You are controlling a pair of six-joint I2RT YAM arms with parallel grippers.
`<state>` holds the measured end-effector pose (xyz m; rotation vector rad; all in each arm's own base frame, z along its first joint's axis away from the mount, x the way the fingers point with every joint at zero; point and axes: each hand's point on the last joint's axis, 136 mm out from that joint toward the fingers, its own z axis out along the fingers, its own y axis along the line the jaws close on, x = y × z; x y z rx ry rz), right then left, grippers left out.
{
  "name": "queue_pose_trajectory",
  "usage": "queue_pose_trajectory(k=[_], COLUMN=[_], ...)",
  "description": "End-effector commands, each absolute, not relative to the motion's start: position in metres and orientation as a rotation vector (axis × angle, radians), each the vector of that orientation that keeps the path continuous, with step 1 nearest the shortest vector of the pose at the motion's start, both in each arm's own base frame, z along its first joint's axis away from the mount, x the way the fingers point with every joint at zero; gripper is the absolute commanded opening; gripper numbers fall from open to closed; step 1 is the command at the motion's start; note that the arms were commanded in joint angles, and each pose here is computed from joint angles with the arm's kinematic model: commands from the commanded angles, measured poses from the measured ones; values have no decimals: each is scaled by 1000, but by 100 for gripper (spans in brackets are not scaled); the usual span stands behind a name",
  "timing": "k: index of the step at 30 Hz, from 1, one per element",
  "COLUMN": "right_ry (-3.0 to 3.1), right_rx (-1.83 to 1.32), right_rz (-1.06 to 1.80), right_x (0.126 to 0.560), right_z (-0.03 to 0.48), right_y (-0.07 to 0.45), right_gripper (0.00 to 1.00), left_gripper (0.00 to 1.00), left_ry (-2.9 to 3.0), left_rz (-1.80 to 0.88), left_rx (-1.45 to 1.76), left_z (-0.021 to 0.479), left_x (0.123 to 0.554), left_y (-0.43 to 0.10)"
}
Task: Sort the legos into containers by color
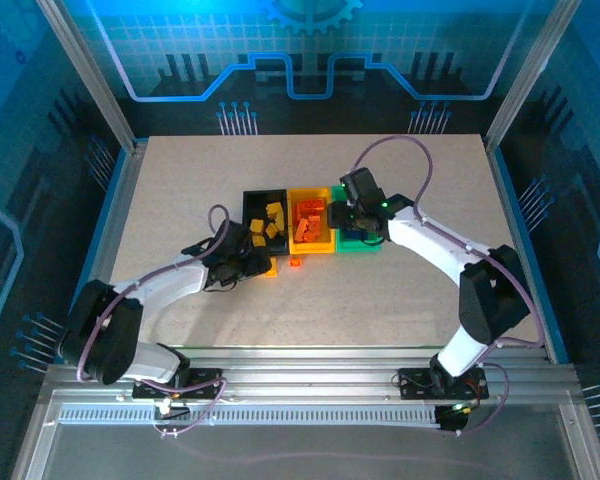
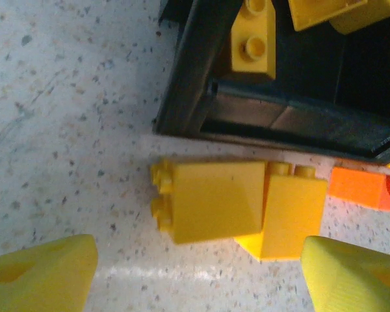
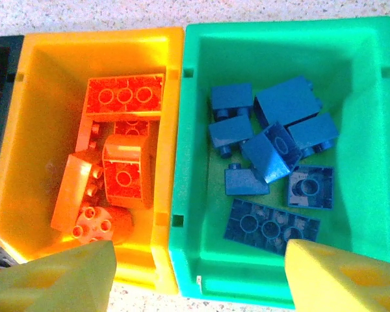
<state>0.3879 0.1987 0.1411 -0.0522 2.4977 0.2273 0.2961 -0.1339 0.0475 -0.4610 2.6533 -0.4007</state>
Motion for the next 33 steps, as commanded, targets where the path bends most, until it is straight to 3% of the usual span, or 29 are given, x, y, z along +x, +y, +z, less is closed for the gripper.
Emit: queue_pose_trajectory(k=[1, 6, 12, 19, 24, 30, 33], right_ry=[2472, 2449, 2419, 2412, 2422, 2417, 2413], right_rx=[-31, -21, -27, -21, -17, -3, 3], right_rz=[251, 259, 283, 321, 312, 321, 323], right_x=[383, 381, 381, 384, 382, 377, 375], right_z=[151, 160, 175, 175, 170, 170, 170], right_y=[197, 192, 192, 197, 195, 188, 186], right_gripper=[70, 70, 70, 70, 70, 70, 70], left_gripper=[76, 65, 63, 88, 92, 85, 69], left_ry=[2616, 2661, 2680, 2574, 2624, 2624, 2657], left_rz=[-333, -215, -140, -336, -338, -276, -228], left_rx=[-489, -614, -678, -602, -614, -648, -660], left_z=[45, 23, 34, 79, 58, 36, 25], left_x=[315, 290, 247, 263, 285, 309, 306], left_y=[-126, -95, -68, -88, -101, -103, -99])
